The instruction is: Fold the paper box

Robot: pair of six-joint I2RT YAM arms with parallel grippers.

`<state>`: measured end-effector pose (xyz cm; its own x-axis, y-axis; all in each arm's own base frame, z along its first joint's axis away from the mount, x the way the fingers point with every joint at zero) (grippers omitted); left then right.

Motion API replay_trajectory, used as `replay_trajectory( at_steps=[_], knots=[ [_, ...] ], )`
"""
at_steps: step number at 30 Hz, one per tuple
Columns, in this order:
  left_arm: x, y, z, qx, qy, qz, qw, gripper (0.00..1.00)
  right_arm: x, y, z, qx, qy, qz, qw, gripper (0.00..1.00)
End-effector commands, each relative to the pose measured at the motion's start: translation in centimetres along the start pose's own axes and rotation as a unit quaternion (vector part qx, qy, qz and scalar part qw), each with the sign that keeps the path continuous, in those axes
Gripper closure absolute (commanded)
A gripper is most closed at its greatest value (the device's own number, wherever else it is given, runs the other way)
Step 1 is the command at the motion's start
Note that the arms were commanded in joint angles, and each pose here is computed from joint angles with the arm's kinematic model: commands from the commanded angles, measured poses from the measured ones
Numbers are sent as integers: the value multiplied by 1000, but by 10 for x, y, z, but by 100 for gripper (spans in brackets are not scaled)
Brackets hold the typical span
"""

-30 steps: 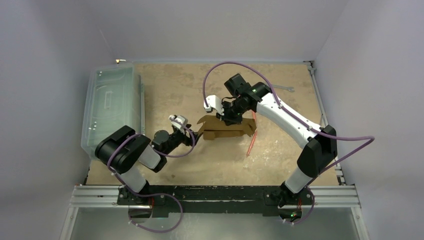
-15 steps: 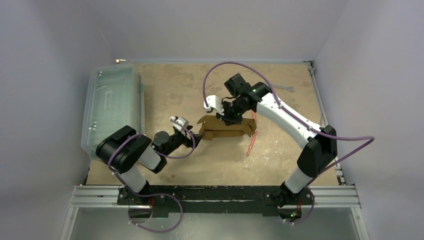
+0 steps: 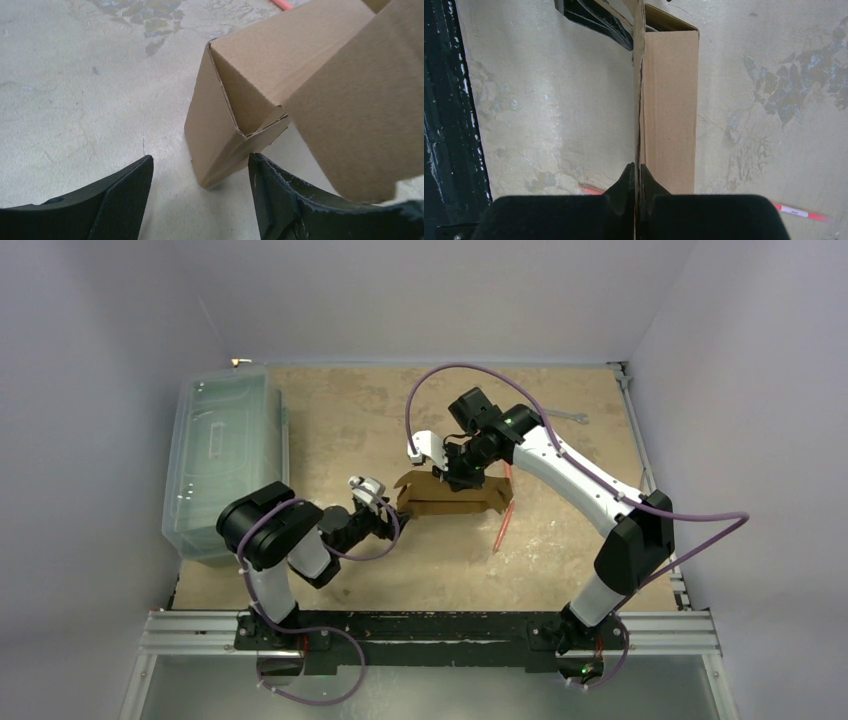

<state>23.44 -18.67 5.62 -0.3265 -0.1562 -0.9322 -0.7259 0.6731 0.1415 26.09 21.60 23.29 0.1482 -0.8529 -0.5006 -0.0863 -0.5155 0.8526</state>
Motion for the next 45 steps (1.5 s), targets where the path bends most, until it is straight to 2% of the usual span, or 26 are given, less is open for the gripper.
replay_trajectory(
  at_steps=[1,18,29,37,45],
  knots=[
    [-26,-10,-9,-4,4,-90,996,32,-6,0,0,-12,1,-19,1000,100],
    [-40,-11,-25,-46,-34,-154,986,37,-8,-2,2,-15,-4,-29,999,100],
    [-55,-4,-32,-28,-62,-175,982,39,-9,-3,2,-19,-8,-35,999,100],
    [-52,-11,-31,-33,-48,-174,983,48,-10,-4,3,-24,-12,-38,999,100],
    [-56,-12,-32,-58,-38,-189,980,52,-12,-9,5,-39,-22,-51,998,100]
  ],
)
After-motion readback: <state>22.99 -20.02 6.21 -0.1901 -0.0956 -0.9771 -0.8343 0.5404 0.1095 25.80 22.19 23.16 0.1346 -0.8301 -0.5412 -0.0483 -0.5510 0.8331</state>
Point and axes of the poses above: each gripper's point midway between its finger pads, its own y axis back along the fingers, its own z axis along the line the jaws close on, x = y × z, the point moved 7 cm from there along y, back along the fingers, and after that the axes turned 8 degrees about y, right-handed, at the moved point
